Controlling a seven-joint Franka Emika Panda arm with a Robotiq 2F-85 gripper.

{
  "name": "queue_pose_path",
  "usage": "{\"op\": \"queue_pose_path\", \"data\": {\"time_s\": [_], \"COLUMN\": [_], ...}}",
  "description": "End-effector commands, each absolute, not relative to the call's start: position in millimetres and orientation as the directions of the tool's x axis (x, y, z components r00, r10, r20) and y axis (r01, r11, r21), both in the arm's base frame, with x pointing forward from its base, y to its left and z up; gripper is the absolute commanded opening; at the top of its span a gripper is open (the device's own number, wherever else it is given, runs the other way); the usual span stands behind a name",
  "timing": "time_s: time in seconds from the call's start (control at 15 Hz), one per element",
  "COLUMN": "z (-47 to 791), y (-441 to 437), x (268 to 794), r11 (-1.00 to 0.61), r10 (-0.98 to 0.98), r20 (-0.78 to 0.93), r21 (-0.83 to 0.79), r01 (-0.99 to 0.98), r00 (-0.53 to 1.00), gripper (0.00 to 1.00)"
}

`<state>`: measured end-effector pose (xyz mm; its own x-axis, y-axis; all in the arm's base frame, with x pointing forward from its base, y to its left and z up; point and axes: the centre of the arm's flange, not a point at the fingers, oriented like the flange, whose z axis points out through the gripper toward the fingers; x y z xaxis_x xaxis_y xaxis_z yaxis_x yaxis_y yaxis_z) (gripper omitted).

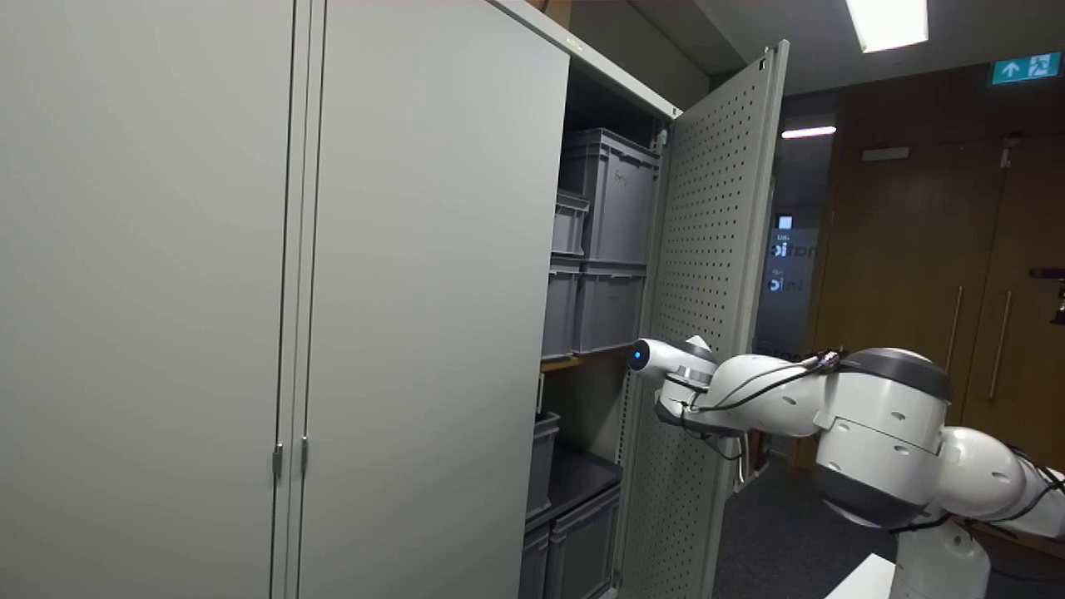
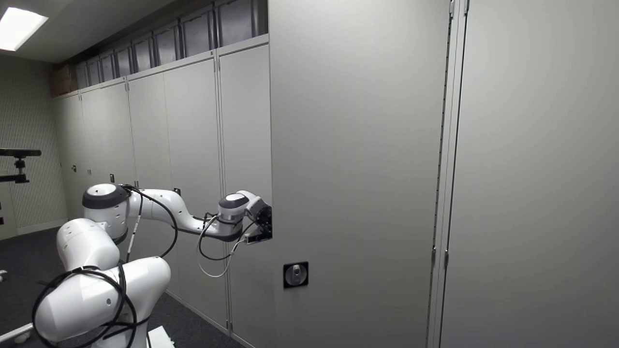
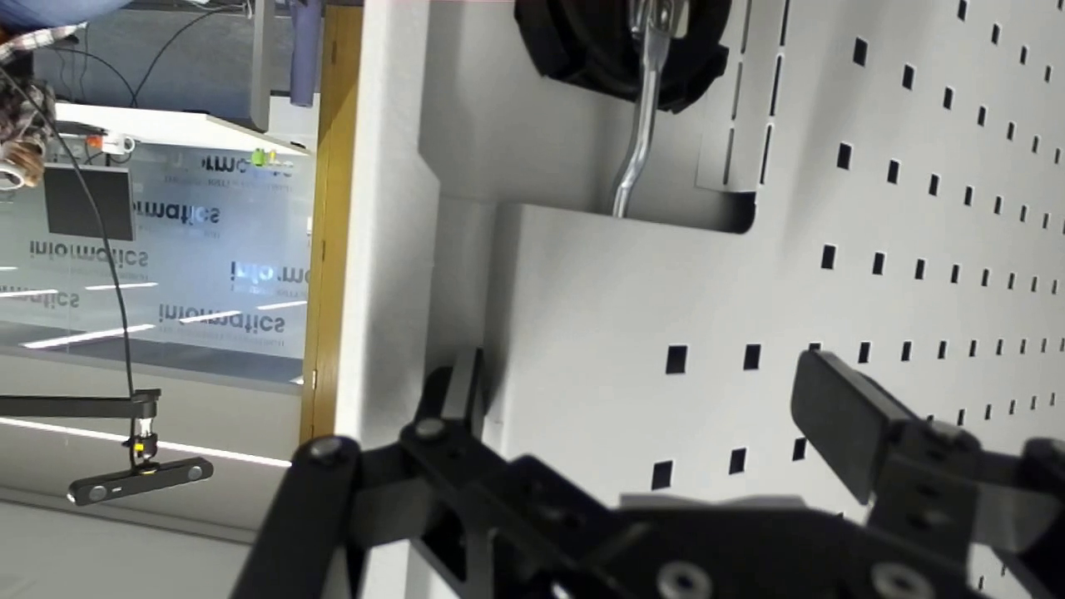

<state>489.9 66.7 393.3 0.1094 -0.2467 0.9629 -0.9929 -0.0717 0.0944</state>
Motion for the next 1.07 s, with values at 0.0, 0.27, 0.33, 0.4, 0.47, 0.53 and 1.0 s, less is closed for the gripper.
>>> {"op": "queue_pose_path", "data": {"time_s": [0.0,0.27,0.33,0.4,0.47,0.53,1.0], "z": [400.7,398.6,398.0,397.4,397.3,396.7,396.8], "y": [45.6,38.5,37.0,35.9,34.1,32.9,24.1], "x": [475.7,473.2,472.5,472.2,471.6,471.6,468.7], "r11": [-0.092,-0.086,-0.087,-0.087,-0.087,-0.086,-0.086], "r10": [-0.279,-0.281,-0.282,-0.282,-0.284,-0.285,-0.294], "r20": [0.951,0.951,0.95,0.95,0.949,0.949,0.947], "r21": [0.108,0.113,0.114,0.115,0.116,0.116,0.112], "r01": [-0.99,-0.99,-0.99,-0.99,-0.989,-0.989,-0.99], "r00": [0.13,0.132,0.134,0.135,0.136,0.136,0.133], "gripper": [1.0,1.0,1.0,1.0,1.0,1.0,1.0]}}
